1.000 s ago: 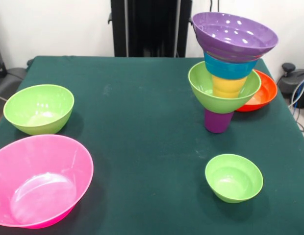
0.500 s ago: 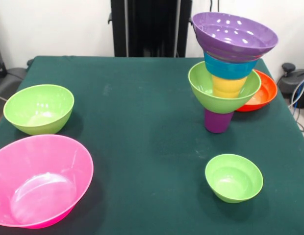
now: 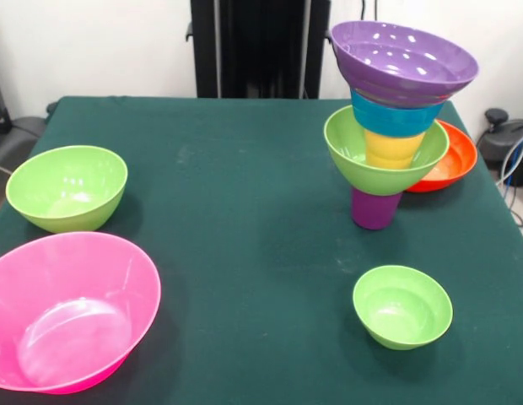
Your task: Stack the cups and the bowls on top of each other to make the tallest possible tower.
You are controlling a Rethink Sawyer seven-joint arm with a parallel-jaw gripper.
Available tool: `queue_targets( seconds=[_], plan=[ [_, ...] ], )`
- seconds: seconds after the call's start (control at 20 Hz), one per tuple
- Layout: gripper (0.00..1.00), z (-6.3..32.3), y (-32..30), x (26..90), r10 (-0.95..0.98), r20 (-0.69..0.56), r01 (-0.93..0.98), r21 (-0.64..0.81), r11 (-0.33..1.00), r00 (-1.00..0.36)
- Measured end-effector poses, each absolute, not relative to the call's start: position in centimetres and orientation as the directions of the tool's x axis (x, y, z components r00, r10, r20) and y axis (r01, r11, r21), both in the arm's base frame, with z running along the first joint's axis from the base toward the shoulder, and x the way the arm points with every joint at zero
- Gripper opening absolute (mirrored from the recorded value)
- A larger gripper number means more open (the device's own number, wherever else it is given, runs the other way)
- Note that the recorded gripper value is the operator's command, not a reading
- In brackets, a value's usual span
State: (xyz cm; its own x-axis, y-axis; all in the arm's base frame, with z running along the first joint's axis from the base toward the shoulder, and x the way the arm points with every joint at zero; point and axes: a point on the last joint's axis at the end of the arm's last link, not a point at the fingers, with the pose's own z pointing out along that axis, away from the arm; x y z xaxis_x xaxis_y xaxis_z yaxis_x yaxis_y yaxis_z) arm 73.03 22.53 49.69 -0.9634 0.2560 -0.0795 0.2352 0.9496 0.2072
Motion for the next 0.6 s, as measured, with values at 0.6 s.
queue_targets(
  seconds=[0.6],
  plan=[
    [0.00, 57.6, 9.7, 71.0, 0.340, -0.023, 0.328, 0.215, 0.920, -0.940]
  ],
)
